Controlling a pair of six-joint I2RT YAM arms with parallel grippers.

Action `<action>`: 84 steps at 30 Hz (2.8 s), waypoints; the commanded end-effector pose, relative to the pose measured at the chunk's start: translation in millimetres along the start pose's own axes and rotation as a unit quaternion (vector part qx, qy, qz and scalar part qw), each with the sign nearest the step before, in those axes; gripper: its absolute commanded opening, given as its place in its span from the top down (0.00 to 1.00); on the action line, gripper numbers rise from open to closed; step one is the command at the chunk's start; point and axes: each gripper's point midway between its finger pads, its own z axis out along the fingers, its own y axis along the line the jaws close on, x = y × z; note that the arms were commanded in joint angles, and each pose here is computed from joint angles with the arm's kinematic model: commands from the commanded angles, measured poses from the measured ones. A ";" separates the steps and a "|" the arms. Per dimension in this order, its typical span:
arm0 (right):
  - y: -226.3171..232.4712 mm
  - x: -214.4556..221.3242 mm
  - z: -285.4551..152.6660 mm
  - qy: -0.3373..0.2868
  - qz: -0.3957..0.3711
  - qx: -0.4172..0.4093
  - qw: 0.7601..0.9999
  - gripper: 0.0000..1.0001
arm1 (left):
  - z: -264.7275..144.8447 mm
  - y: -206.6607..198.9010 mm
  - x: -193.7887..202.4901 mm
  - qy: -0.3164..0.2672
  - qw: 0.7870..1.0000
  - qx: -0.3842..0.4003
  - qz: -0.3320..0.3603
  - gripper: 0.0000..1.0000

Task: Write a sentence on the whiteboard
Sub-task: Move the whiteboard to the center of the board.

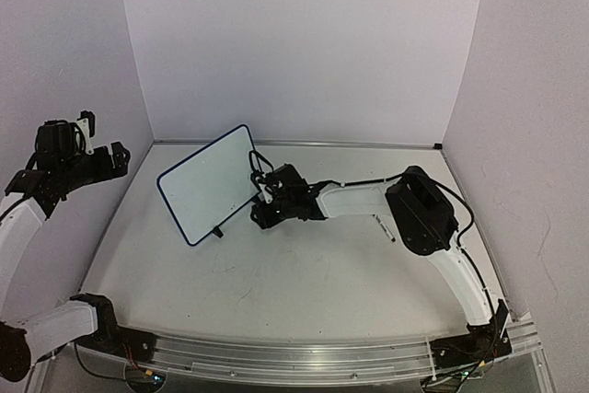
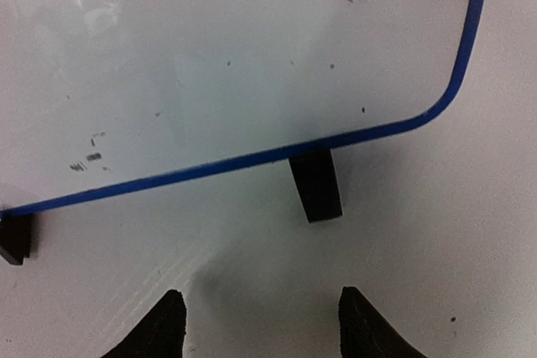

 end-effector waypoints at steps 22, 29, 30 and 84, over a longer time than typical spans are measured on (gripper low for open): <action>-25.7 10.8 43.0 0.040 0.023 0.005 0.999 0.56 | -1.4 -3.7 -10.1 -0.019 1.000 0.010 0.005 0.00; -25.3 10.9 42.8 0.041 0.022 0.007 0.999 0.75 | -1.4 -3.9 -9.9 -0.019 1.000 0.011 0.005 0.00; -25.7 11.1 42.5 0.041 0.021 0.009 0.999 0.77 | -1.1 -3.6 -9.7 -0.018 1.000 0.010 0.005 0.01; -71.2 107.1 -163.9 0.023 0.142 0.242 0.960 0.41 | 46.0 -45.3 96.0 0.139 0.980 0.088 -0.113 0.05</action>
